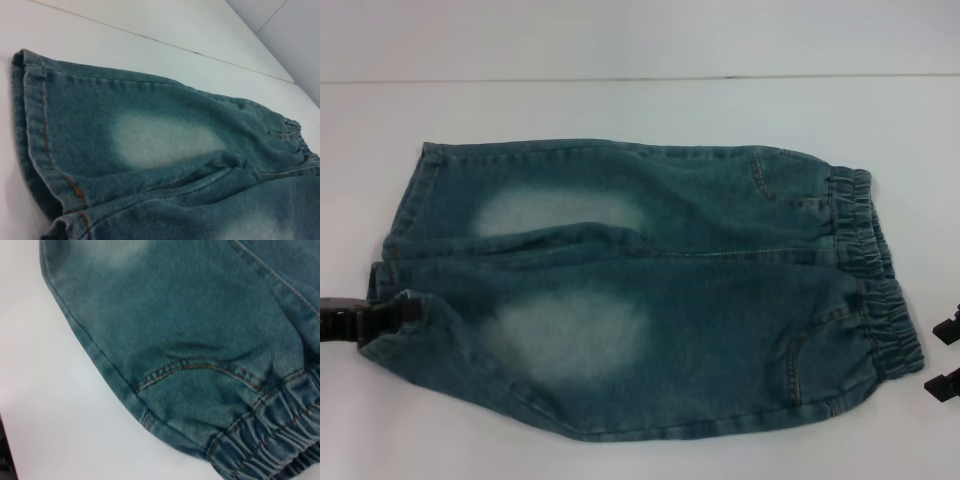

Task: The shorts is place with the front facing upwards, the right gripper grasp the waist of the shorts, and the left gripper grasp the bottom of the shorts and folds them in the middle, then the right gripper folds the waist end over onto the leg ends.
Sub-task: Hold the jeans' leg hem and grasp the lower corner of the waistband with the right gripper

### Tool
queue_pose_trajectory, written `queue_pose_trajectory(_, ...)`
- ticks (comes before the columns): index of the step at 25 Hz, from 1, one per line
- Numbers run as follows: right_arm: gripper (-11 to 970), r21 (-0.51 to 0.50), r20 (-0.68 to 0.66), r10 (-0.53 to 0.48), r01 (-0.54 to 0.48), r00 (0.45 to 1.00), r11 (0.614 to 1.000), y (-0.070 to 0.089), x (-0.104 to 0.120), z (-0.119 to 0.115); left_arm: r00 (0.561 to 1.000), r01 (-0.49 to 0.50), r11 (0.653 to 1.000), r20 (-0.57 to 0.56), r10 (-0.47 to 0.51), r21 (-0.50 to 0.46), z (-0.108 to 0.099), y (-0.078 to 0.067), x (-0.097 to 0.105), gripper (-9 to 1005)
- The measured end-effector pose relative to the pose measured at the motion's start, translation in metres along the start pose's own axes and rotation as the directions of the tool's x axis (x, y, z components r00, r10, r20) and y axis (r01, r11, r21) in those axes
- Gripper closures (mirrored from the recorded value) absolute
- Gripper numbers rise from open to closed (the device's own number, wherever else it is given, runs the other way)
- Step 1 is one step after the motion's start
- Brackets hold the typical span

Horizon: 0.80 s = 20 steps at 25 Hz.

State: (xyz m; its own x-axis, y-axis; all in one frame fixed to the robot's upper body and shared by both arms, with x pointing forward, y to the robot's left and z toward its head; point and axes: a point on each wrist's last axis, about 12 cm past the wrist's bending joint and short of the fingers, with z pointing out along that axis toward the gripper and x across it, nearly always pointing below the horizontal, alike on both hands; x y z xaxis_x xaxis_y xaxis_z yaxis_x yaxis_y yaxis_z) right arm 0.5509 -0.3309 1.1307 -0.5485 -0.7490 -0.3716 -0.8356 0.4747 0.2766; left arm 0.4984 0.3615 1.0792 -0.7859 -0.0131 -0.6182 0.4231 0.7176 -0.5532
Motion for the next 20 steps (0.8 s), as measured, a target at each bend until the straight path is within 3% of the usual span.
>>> queue_pose_trajectory(20,76,-0.041,-0.103,-0.046,0.042,0.994,0.998,0.002,-0.024,0.021,1.0,-0.012,1.0,0.016,0.012,-0.008,0.001,0.001,-0.002,993)
